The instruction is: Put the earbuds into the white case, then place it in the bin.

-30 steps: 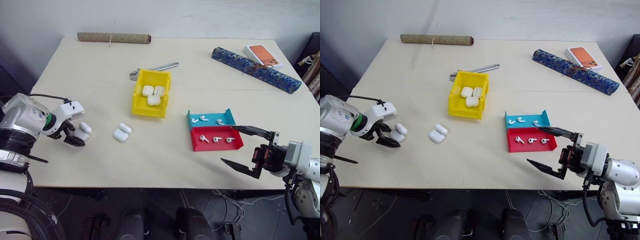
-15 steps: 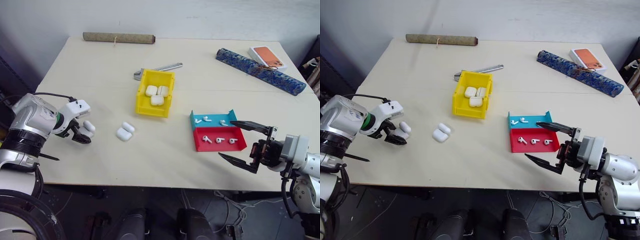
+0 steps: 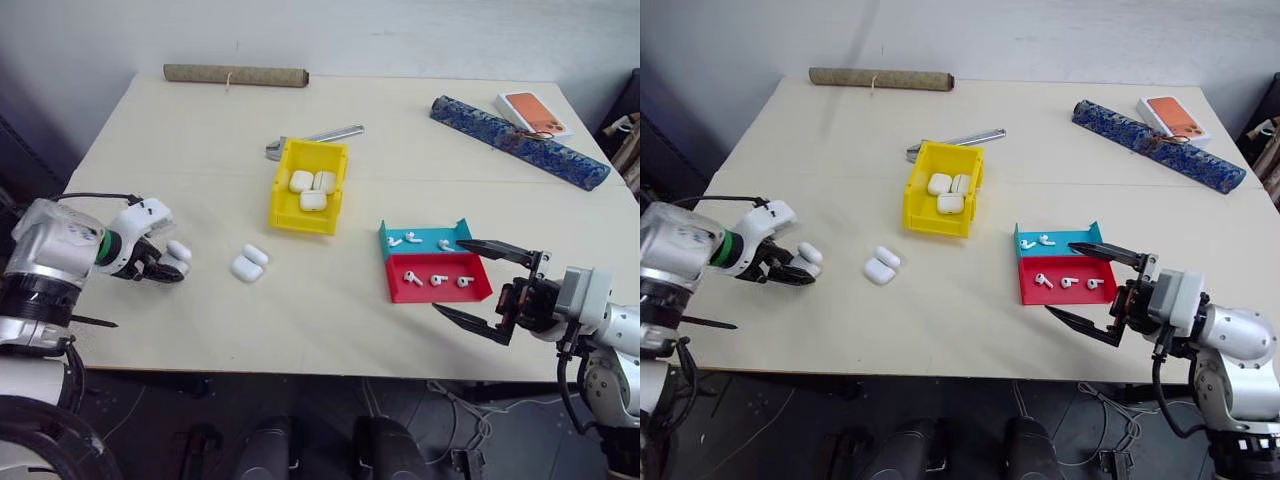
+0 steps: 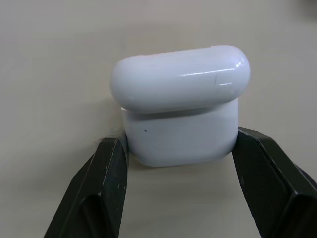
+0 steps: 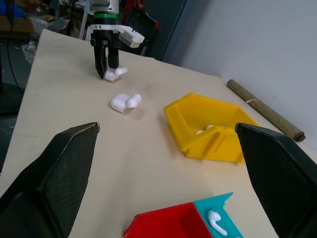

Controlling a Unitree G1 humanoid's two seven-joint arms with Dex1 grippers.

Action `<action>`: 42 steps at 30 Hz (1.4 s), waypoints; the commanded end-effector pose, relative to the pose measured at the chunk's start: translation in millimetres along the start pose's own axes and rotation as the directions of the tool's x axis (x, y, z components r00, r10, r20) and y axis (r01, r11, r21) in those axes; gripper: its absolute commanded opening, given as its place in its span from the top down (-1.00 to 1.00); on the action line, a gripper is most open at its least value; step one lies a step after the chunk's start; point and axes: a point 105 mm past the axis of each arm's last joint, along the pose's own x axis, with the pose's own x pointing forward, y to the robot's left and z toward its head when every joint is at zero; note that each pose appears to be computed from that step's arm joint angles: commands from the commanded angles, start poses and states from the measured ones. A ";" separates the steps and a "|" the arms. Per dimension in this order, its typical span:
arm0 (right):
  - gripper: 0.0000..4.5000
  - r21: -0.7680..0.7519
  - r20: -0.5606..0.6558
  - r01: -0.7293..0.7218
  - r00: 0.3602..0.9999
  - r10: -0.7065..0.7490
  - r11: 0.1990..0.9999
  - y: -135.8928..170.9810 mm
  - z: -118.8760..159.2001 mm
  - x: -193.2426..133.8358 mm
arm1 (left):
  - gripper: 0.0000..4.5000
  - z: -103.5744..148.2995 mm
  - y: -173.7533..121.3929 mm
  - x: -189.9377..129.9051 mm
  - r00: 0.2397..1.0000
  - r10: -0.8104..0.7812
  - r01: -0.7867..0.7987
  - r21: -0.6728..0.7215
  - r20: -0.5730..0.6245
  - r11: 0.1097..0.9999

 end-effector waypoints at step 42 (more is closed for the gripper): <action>0.16 0.149 -0.760 -0.290 0.578 0.297 0.945 -44.4 -61.6 -27.1 | -0.22 57.8 -234.4 27.2 0.207 -0.742 0.297 0.681 0.638 0.669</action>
